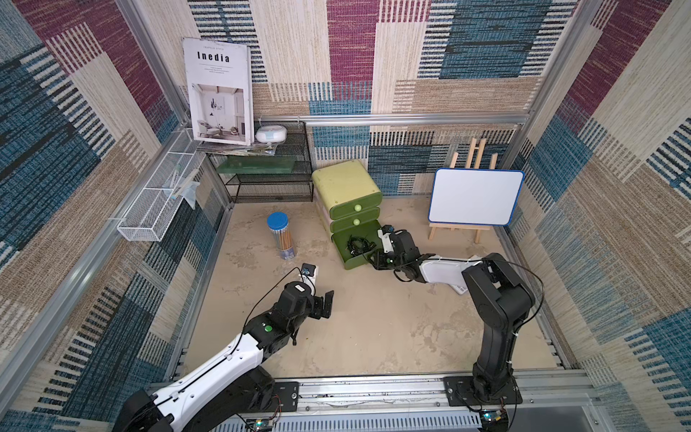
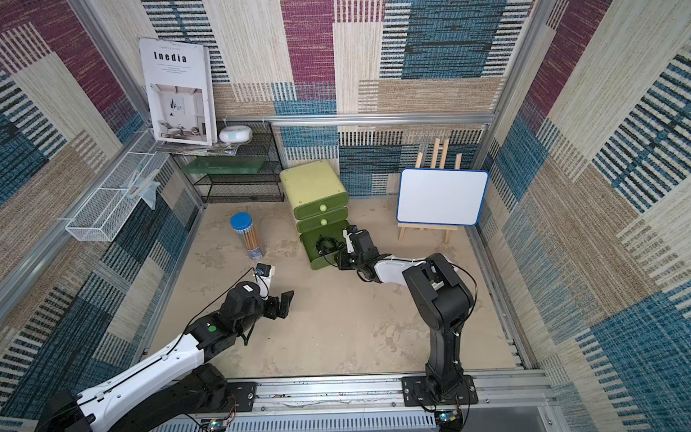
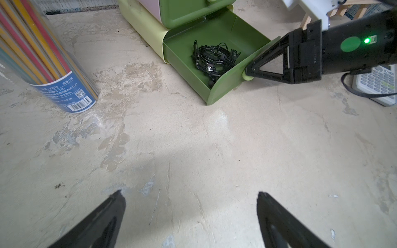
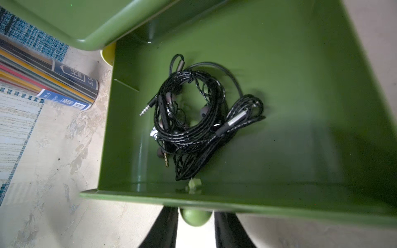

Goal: Place the wired earphones into the drawer by color
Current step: Close the drawer in the storage box.

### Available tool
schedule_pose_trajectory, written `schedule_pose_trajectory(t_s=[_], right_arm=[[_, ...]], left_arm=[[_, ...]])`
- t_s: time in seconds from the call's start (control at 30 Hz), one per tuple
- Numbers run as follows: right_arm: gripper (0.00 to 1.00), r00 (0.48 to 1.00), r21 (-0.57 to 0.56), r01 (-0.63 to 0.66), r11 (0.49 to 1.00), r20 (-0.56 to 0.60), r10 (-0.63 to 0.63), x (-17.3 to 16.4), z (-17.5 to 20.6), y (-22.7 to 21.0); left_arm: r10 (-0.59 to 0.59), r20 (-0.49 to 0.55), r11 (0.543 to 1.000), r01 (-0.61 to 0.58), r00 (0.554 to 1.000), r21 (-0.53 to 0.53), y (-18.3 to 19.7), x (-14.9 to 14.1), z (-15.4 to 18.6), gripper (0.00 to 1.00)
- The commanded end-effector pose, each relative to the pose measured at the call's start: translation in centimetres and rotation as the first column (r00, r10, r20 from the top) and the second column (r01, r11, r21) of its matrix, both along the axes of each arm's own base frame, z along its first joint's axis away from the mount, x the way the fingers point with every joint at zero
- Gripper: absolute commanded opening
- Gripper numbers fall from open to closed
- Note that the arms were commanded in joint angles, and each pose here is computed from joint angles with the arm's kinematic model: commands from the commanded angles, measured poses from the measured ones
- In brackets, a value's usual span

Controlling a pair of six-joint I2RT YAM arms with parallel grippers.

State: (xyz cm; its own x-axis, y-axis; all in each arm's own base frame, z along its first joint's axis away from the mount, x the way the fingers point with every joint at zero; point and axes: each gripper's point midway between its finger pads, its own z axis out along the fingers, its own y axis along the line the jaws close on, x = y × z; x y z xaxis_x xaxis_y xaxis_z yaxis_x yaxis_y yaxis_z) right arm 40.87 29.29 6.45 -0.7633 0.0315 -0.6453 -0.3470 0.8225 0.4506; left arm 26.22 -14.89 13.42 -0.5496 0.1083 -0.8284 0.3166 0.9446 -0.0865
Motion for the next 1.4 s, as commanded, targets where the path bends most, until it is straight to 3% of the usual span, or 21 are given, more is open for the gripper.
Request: schedule_pose_trajectory(t_s=[0.0, 1.37], right_arm=[[0.34, 0.999, 0.008, 0.002, 1.0, 0.041, -0.003, 0.9, 0.7, 0.4], [0.38, 0.982, 0.05, 0.104, 0.993, 0.153, -0.11, 7.8, 1.0, 2.5]], left_arm=[[0.002, 0.023, 1.0, -0.002, 1.0, -0.009, -0.1, 0.4, 0.6, 0.99], [0.008, 0.041, 1.0, -0.008, 0.999, -0.002, 0.2, 0.3, 0.9, 0.99]])
